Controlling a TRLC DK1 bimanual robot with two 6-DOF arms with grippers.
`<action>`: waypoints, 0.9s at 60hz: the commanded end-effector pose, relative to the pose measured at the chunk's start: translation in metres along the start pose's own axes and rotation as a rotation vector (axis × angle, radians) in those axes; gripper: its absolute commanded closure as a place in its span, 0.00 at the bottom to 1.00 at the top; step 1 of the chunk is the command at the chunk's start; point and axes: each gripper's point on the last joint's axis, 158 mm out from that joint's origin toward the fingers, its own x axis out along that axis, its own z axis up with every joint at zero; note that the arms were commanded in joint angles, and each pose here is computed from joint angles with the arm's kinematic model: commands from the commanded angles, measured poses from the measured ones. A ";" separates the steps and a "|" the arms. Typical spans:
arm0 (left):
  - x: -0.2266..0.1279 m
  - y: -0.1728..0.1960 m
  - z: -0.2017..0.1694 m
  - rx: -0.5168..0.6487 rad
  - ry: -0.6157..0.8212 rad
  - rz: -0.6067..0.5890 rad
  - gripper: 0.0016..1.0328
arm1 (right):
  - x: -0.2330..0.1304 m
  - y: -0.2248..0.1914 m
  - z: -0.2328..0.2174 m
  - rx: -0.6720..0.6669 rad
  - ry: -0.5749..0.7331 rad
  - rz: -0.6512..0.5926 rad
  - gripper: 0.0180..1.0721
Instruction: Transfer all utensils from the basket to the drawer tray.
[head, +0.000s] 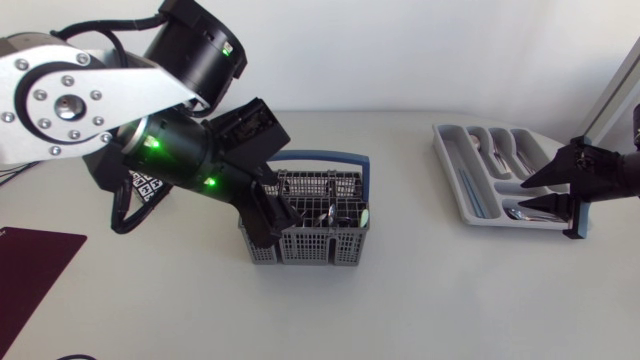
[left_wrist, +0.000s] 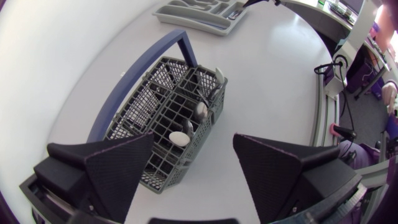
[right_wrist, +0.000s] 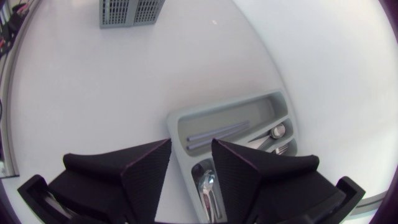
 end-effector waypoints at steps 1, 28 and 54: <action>0.002 -0.003 -0.009 0.031 0.012 0.001 0.14 | 0.001 0.021 0.022 0.095 -0.031 0.047 0.46; 0.005 -0.008 -0.010 0.067 -0.007 0.003 0.14 | -0.018 0.103 0.150 0.169 -0.163 0.165 0.46; 0.021 -0.022 0.014 0.168 0.086 0.207 0.23 | -0.013 0.125 0.186 0.195 -0.135 0.155 0.46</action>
